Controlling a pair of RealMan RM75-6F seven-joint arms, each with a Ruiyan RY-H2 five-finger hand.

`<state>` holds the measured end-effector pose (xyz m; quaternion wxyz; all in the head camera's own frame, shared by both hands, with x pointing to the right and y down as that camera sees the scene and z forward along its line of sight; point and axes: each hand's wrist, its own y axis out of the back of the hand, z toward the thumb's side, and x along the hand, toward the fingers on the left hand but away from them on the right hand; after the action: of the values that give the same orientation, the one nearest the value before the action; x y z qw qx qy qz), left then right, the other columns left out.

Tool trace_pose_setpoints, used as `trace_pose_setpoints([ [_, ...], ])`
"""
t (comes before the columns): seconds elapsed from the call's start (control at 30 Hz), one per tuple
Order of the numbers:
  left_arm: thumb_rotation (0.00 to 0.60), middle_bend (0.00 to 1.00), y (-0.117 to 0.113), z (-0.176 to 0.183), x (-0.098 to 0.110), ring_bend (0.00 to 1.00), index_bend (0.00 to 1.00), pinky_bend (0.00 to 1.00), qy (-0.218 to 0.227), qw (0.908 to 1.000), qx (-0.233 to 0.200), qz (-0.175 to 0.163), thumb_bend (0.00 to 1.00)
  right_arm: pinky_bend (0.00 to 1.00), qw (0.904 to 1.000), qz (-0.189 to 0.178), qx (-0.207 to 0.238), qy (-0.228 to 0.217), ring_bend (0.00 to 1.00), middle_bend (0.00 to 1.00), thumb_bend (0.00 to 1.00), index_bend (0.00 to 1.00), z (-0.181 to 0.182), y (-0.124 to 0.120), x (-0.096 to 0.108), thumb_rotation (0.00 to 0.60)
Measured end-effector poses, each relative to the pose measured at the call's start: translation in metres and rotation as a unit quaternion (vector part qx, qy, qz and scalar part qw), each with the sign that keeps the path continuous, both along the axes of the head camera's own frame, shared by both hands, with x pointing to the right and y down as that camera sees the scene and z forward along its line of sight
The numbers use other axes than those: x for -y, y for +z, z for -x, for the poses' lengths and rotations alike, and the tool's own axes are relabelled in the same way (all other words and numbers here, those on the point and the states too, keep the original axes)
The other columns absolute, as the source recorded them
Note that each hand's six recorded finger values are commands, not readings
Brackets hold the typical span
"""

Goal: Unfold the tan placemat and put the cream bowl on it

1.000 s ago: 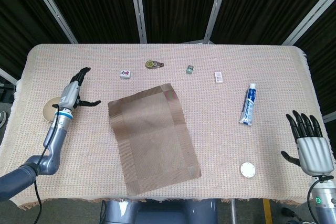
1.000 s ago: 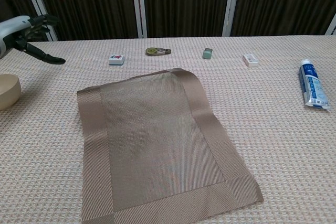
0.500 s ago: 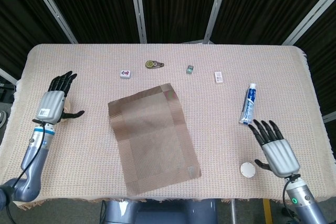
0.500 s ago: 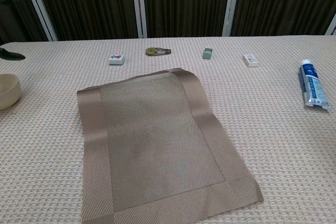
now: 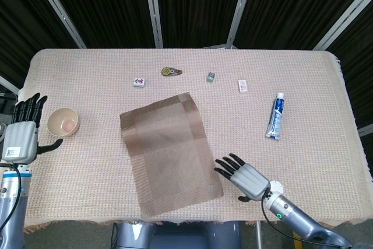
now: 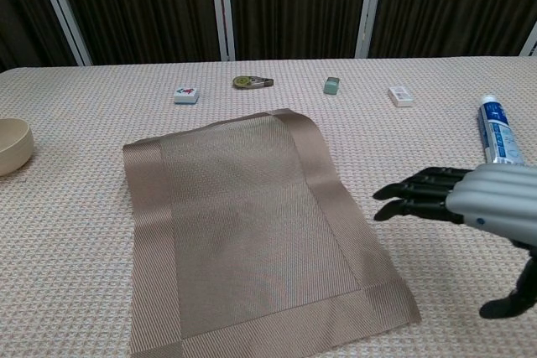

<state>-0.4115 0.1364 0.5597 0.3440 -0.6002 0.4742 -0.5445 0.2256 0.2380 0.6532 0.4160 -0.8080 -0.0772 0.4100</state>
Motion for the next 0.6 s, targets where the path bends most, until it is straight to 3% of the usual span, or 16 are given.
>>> trace_pose_setpoints([
  [0.3, 0.6, 0.0, 0.004, 0.001, -0.002, 0.0, 0.0, 0.0, 0.001, 1.0, -0.009, 0.003, 0.01, 0.0, 0.9977, -0.014, 0.014, -0.065, 0.0, 0.0, 0.03, 0.15, 0.041, 0.018, -0.013, 0.6],
  [0.6, 0.6, 0.0, 0.01, -0.001, -0.002, 0.0, 0.0, 0.0, 0.006, 0.9998, -0.012, 0.014, 0.01, 0.0, 0.9958, -0.034, 0.009, -0.085, 0.0, 0.0, 0.03, 0.15, 0.053, 0.033, -0.018, 0.6],
])
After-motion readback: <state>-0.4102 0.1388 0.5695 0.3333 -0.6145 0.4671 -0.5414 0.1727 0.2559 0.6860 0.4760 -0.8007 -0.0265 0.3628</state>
